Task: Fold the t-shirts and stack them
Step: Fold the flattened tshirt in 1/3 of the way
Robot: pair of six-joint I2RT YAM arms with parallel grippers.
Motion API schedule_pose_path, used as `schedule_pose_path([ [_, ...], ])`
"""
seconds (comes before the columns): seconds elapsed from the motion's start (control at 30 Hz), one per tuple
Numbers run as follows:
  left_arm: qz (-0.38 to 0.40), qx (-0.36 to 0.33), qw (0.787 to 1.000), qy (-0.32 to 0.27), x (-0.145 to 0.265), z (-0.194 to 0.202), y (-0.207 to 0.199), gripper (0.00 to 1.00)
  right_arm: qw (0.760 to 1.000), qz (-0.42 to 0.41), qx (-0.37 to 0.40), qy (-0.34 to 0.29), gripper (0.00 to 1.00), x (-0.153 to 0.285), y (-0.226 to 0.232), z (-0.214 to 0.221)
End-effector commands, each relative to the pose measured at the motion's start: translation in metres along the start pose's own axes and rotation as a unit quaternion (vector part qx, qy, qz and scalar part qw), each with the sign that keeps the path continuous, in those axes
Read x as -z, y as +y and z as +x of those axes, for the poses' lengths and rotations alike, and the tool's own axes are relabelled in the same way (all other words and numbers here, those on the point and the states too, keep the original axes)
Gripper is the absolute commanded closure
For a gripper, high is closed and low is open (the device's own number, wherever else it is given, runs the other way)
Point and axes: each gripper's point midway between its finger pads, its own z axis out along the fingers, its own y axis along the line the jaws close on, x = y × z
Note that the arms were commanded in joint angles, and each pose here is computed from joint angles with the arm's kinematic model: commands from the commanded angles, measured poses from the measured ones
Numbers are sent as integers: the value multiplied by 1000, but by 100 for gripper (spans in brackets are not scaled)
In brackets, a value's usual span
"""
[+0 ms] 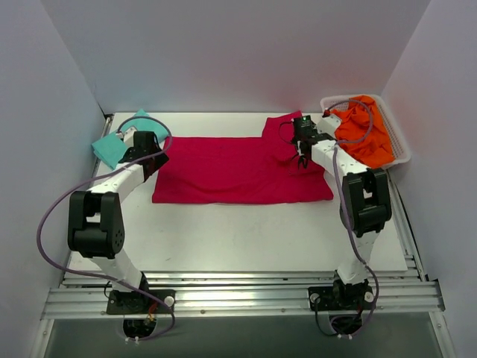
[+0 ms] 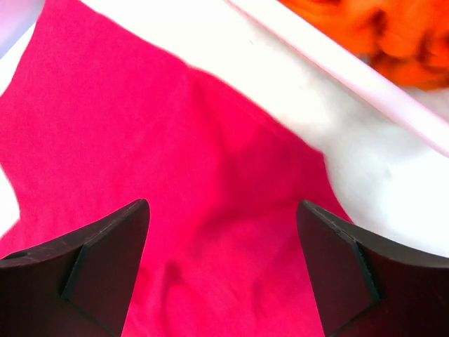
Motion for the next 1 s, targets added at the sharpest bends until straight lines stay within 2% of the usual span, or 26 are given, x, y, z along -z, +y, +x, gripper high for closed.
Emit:
schedule_pose_path([
  [0.0,23,23,999,-38,30,-21,-7,35,999,-48,-17,-14,19,44,6,-3],
  [0.23,31,21,999,-31,36,-6,-4,37,998,-64,-15,6,29,62,-9,38],
  [0.4,30,16,999,-17,30,5,-3,39,998,-54,-11,13,34,53,-16,55],
  [0.97,40,12,999,-10,27,12,-8,42,999,-38,-26,27,43,19,-29,78],
])
